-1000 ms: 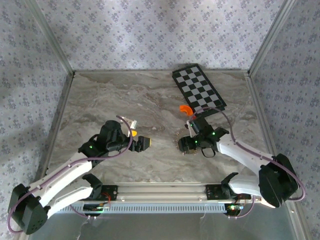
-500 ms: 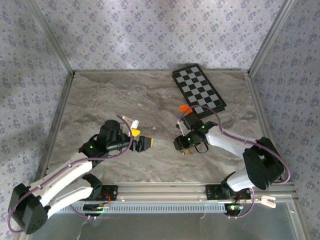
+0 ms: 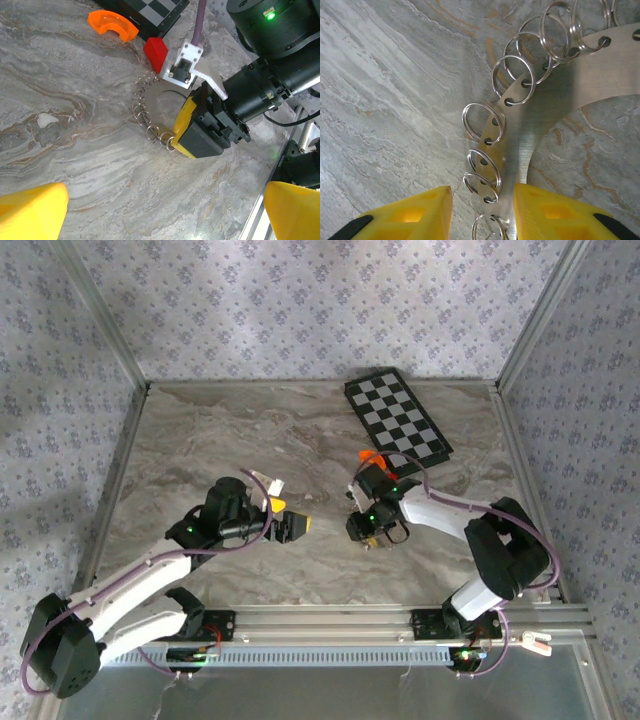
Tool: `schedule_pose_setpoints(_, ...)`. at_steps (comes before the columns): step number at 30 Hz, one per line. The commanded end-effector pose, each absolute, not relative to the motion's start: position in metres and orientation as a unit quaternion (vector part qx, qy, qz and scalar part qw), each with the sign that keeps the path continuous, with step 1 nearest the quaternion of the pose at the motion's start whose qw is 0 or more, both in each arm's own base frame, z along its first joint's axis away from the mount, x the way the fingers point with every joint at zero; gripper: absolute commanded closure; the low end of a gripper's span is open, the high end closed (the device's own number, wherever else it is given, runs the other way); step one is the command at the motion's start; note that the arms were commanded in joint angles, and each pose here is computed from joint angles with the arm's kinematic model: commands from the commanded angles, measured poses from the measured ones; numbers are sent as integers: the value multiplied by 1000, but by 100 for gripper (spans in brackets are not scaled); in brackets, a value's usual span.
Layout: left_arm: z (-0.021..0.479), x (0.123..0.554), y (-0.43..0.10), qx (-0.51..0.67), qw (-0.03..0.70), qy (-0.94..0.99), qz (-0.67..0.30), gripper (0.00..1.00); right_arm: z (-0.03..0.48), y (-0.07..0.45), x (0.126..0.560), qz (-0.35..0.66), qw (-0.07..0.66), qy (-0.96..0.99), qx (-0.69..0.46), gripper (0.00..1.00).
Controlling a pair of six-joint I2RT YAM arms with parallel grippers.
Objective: Put the keys on the keyring
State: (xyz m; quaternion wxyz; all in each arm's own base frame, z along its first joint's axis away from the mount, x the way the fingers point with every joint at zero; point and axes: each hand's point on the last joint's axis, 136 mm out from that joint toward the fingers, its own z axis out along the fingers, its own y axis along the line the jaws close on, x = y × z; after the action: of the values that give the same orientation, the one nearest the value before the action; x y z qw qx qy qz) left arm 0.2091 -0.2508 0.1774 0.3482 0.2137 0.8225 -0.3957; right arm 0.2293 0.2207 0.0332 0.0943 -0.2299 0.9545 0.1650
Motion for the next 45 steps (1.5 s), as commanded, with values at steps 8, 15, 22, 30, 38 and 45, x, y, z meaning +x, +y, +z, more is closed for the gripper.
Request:
schedule_pose_setpoints(8,190,208,-257,224,362,805,-414,0,31,227,224,168,87,950,-249,65)
schedule_pose_setpoints(15,193,207,-255,221,368,803,-414,0,30,226,221,162,85,949,-255,67)
schedule_pose_setpoints(22,194,207,-254,221,371,802,-414,0,28,226,218,160,81,948,-262,68)
schedule_pose_setpoints(30,195,207,-255,222,372,800,-415,0,25,227,214,141,75,947,-281,60)
schedule_pose_setpoints(38,194,207,-254,222,373,801,-412,0,23,231,210,120,71,942,-305,61)
schedule_pose_setpoints(45,194,207,-253,222,375,800,-412,0,24,228,213,96,80,943,-309,67)
